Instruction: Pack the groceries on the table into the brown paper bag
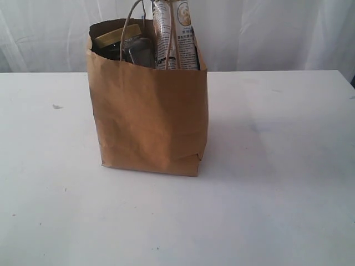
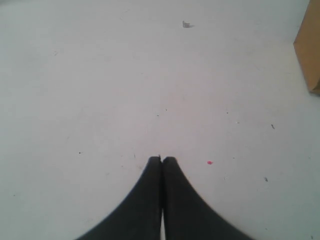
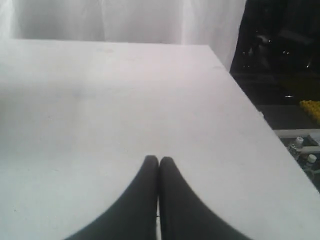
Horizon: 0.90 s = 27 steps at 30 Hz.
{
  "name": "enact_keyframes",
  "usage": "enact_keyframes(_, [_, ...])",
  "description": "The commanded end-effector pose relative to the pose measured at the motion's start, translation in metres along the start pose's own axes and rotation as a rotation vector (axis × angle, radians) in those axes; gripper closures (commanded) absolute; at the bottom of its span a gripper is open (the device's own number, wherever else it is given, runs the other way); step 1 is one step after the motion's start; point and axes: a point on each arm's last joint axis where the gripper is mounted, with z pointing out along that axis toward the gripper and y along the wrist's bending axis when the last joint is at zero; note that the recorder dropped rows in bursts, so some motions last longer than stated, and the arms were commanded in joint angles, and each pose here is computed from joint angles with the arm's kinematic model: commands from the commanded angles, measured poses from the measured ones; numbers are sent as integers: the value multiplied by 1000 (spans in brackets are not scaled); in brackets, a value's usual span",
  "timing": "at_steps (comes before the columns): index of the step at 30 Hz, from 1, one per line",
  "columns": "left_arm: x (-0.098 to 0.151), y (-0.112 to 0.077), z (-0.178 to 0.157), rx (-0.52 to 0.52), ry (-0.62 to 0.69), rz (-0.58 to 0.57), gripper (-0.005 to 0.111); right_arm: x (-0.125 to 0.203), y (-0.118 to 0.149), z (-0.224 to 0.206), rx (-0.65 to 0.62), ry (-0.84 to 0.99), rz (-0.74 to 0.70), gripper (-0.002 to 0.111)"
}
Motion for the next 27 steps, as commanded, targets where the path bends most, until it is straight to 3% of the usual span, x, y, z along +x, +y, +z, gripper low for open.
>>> enact_keyframes(1, [1, 0, 0, 6, -1, -1, 107, -1, 0, 1, 12, -56, -129, 108])
enact_keyframes(6, [1, 0, 0, 6, -1, -1, 107, -1, -1, 1, 22, -54, -79, 108])
enact_keyframes(7, [1, 0, 0, 6, -1, 1, 107, 3, 1, 1, -9, -15, -112, 108])
enact_keyframes(8, [1, 0, 0, 6, -1, 1, 107, 3, 7, 1, -64, -22, -245, 108])
enact_keyframes(10, [1, 0, 0, 6, -1, 1, 107, 0, 10, 1, -84, -56, -286, 108])
enact_keyframes(15, [1, 0, 0, 6, -1, 1, 107, 0, 9, 1, -66, -46, -130, 108])
enact_keyframes(27, [1, 0, 0, 6, -1, 1, 107, 0, 10, 1, -73, -45, -107, 108])
